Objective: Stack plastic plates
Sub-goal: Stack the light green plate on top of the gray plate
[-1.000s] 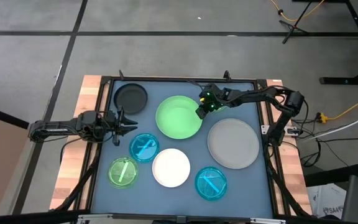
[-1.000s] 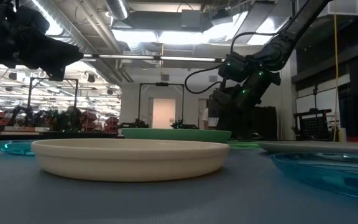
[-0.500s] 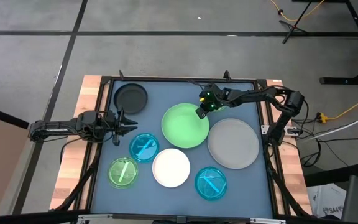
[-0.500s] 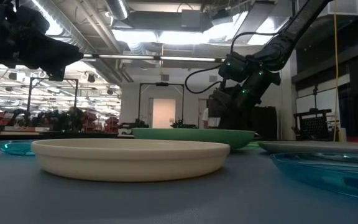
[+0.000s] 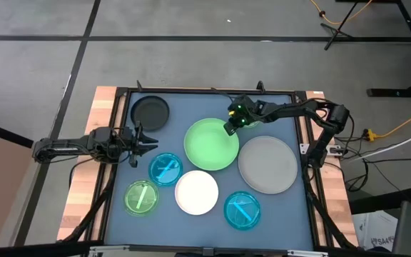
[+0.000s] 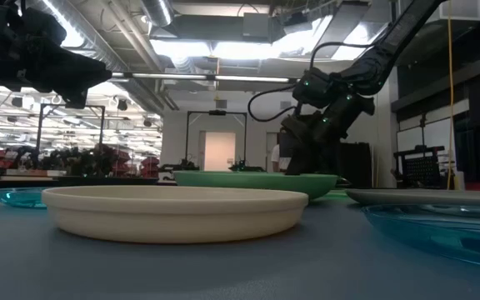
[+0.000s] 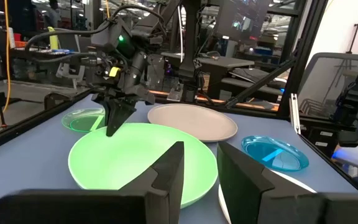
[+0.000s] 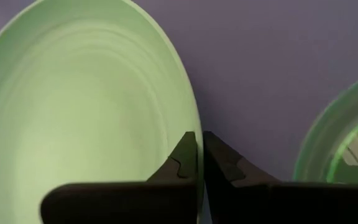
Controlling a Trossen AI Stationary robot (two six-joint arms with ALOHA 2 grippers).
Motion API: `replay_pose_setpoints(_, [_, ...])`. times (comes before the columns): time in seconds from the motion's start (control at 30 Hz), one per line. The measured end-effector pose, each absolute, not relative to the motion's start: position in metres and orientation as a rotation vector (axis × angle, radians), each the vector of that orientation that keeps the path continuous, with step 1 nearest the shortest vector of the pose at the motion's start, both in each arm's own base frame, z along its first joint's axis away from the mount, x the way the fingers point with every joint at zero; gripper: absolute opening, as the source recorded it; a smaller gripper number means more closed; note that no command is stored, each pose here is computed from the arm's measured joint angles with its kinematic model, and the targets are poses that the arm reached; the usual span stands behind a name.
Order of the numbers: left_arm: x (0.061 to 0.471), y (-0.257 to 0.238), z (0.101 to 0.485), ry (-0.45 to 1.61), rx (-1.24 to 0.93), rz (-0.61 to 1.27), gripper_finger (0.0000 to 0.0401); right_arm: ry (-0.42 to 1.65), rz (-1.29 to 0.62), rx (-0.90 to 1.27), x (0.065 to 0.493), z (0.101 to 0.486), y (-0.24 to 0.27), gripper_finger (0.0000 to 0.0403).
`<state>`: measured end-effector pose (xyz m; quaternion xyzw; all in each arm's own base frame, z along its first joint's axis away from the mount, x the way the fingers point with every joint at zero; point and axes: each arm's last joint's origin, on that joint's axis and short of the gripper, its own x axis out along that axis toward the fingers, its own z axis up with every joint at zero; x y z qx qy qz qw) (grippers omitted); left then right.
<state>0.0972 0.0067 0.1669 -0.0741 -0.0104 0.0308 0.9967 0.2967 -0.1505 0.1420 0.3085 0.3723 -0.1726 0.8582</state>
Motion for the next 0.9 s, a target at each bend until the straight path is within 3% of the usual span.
replay_pose_setpoints(0.53, [0.097, 0.007, 0.167, -0.021, -0.148, 0.062, 0.0089, 0.746, -0.285, 0.688, 0.297, 0.150, -0.149, 0.0001])
replay_pose_setpoints(0.9, [0.097, 0.007, 0.167, -0.021, -0.148, 0.065, 0.0089, 0.631, -0.198, 0.706, 0.276, 0.197, -0.154, 0.0000])
